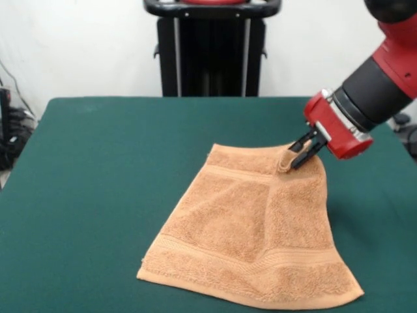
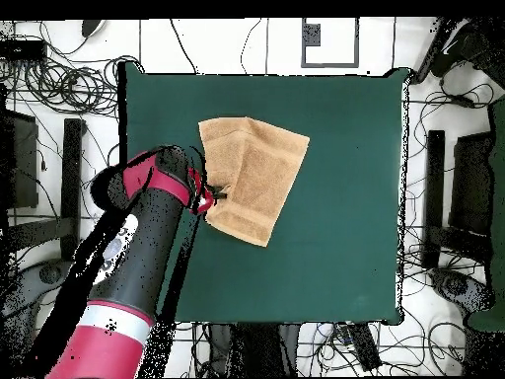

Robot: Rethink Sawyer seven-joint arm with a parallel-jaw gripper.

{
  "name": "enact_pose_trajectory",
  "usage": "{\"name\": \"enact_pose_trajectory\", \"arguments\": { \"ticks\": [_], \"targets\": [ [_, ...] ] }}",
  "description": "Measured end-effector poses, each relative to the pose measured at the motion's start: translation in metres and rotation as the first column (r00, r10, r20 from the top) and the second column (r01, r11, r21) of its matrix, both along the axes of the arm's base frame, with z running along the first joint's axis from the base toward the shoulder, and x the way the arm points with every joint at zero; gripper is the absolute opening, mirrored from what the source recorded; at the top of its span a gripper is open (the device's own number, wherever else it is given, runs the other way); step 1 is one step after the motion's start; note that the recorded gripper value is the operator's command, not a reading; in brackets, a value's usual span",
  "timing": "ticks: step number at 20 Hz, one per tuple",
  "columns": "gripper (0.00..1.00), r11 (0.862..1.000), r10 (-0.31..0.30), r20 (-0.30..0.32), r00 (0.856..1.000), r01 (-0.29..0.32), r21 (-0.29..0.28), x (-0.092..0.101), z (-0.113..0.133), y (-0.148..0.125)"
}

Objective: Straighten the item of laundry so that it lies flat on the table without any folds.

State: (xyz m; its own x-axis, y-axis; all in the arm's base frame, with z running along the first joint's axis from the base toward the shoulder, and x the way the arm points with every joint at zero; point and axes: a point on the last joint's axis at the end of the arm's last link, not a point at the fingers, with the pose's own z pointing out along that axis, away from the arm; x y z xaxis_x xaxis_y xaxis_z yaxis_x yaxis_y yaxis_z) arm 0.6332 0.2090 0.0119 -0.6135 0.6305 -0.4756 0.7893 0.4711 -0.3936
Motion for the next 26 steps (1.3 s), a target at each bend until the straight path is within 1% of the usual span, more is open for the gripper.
{"name": "enact_pose_trajectory", "arguments": {
  "ticks": [4,12,13,20,23,26],
  "targets": [
    [0.0,1.0,0.002,-0.001,1.0,-0.002,-0.001,-0.001,-0.001,0.001],
    [0.0,1.0,0.015,-0.009,1.0,-0.015,-0.006,-0.002,-0.011,0.004],
    [1.0,1.0,0.02,-0.011,1.0,-0.02,-0.007,-0.001,-0.016,0.006],
    [1.0,0.999,0.033,-0.007,0.999,-0.033,-0.008,0.003,-0.022,0.01],
    [1.0,0.999,0.052,0.006,0.999,-0.052,-0.003,0.011,-0.026,0.018],
    [1.0,0.998,0.062,0.011,0.998,-0.062,-0.002,0.015,-0.03,0.022]
  ]
}}
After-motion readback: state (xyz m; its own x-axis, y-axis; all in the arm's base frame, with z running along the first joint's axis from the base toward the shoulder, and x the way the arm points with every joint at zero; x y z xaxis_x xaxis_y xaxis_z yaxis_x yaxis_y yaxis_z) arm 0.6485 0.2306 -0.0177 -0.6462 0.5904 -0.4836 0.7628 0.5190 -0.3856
